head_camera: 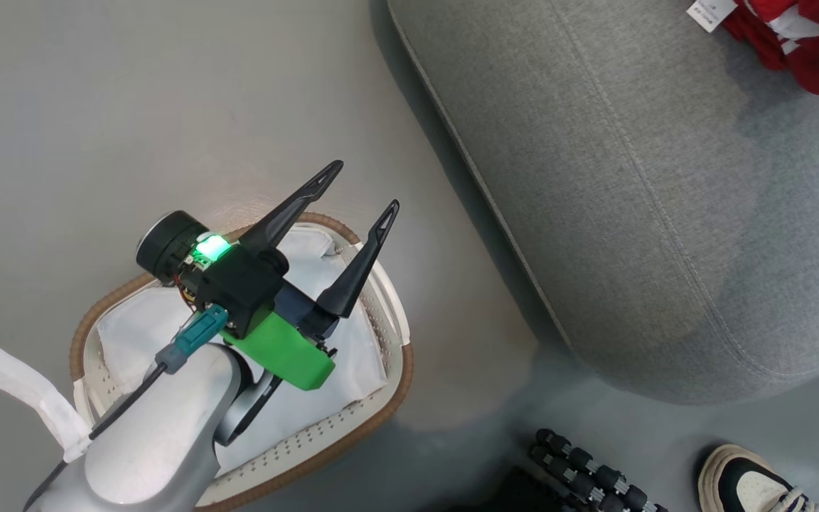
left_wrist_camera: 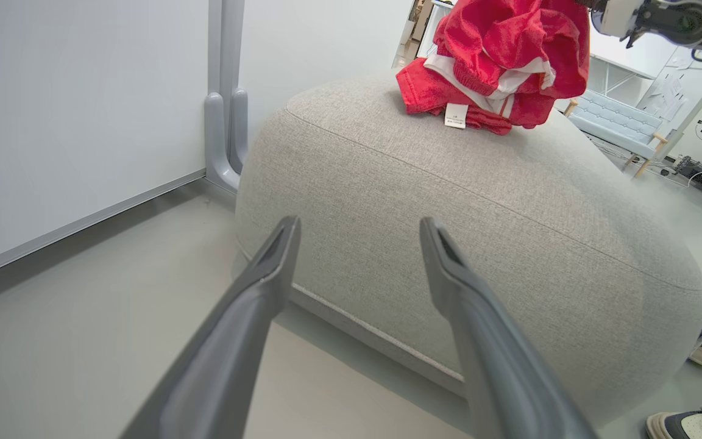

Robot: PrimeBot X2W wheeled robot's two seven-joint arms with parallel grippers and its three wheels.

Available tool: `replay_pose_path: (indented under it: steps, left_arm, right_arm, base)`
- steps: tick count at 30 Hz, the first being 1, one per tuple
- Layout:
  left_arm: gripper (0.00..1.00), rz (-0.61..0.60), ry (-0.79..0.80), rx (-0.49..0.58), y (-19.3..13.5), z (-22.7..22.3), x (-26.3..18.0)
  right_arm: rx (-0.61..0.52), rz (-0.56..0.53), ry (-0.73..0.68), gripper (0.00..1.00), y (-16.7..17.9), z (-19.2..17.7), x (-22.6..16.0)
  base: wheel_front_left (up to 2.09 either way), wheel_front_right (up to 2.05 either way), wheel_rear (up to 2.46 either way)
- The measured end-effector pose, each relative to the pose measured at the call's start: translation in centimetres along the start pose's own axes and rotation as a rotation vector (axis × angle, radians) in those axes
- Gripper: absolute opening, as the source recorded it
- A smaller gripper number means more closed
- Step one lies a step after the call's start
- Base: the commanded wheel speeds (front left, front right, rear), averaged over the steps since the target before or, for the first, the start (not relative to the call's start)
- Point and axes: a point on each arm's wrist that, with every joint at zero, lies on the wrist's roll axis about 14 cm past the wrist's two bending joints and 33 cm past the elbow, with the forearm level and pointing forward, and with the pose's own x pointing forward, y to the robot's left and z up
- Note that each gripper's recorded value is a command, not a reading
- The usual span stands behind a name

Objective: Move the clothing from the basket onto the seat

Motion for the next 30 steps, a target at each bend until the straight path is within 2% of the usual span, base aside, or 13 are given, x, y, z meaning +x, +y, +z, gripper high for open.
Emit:
replay_pose_path:
  steps: [2, 3, 4, 5, 6, 16, 22, 30]
  left_arm:
    - [1.0, 0.02, 0.01, -0.001, 0.7, -0.4, -0.5]
    - [1.0, 0.03, 0.014, -0.003, 1.0, -0.5, -0.7]
    - [1.0, 0.039, 0.017, -0.004, 1.2, -0.6, -0.9]
    - [1.0, 0.045, 0.02, -0.005, 1.3, -0.6, -1.0]
    - [1.0, 0.05, 0.021, -0.003, 1.4, -0.6, -1.1]
    - [1.0, 0.079, -0.021, 0.012, -0.3, 2.3, -0.9]
    - [1.0, 0.1, -0.047, 0.039, -1.7, 4.4, -1.3]
    - [1.0, 0.164, -0.087, 0.083, -2.8, 7.1, -2.6]
  right_arm:
    - [0.03, 0.021, 0.061, 0.0, 1.8, -2.3, -0.3]
    - [0.045, 0.03, 0.088, 0.15, 2.7, -3.3, -0.6]
    - [0.06, 0.034, 0.107, 0.38, 3.3, -4.1, -0.9]
    - [0.067, 0.038, 0.12, 0.5, 3.7, -4.6, -1.2]
    - [0.072, 0.042, 0.135, 1.0, 4.0, -5.1, -1.6]
    - [0.154, -0.003, 0.151, 1.0, 2.5, -6.0, -6.8]
    - [0.212, -0.02, 0.063, 1.0, 1.1, -3.5, -9.7]
    - [0.347, 0.026, -0.069, 1.0, 2.6, 0.9, -12.2]
  base:
    - [0.0, 0.0, 0.0]
    - [0.0, 0.0, 0.0]
    - [0.0, 0.0, 0.0]
    - [0.0, 0.0, 0.0]
    - [0.0, 0.0, 0.0]
    - [0.0, 0.0, 0.0]
    - [0.0, 0.0, 0.0]
    - [0.0, 0.0, 0.0]
